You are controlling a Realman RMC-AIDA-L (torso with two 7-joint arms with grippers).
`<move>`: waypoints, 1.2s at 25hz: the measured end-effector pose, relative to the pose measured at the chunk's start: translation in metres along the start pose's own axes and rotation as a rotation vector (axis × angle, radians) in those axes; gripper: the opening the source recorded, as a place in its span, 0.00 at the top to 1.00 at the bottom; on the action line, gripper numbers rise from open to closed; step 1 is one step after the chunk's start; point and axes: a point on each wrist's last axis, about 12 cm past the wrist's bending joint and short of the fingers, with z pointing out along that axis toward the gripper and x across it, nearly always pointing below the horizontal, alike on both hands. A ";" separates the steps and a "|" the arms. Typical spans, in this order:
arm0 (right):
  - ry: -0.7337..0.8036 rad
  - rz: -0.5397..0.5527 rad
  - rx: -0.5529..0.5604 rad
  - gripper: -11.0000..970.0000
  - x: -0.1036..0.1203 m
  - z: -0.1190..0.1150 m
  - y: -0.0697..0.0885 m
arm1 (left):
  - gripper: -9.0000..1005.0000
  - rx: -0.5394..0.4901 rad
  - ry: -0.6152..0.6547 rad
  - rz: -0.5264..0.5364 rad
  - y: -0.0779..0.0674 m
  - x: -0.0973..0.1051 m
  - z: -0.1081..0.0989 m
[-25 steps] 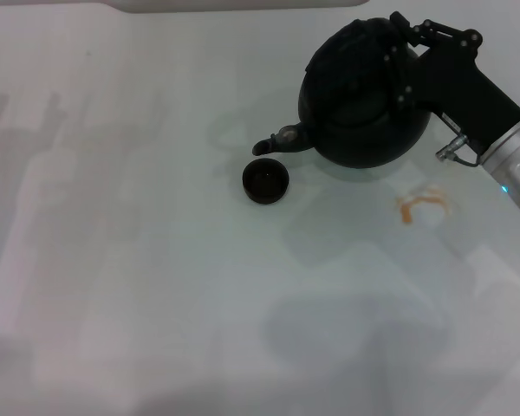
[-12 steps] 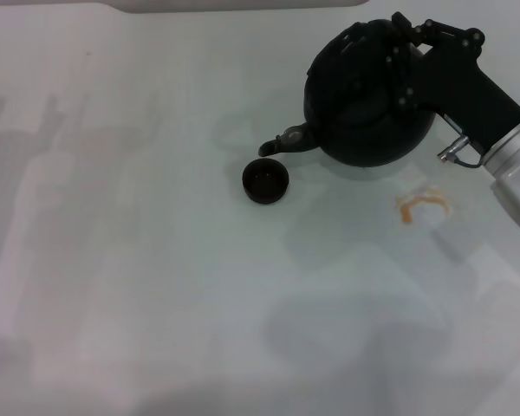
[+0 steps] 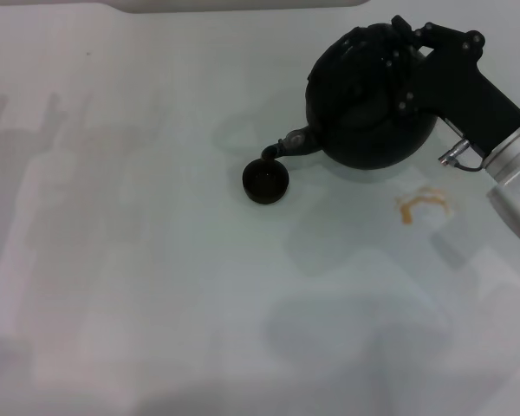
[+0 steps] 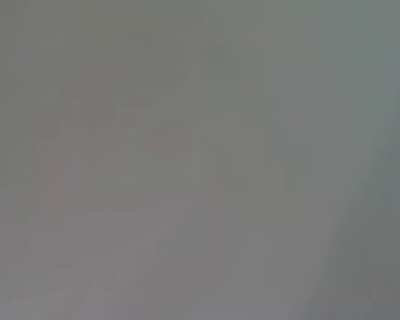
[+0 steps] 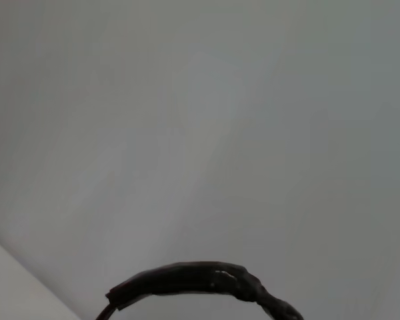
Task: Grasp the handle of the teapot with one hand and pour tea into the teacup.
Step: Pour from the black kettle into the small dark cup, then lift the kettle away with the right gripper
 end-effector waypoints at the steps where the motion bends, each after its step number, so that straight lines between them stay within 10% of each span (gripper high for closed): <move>1: 0.000 -0.007 -0.001 0.85 0.000 0.000 0.000 | 0.14 0.001 0.000 0.000 0.000 0.000 0.000; 30: -0.016 -0.118 0.000 0.86 -0.002 -0.001 0.001 | 0.14 -0.007 -0.001 0.000 0.002 0.000 -0.001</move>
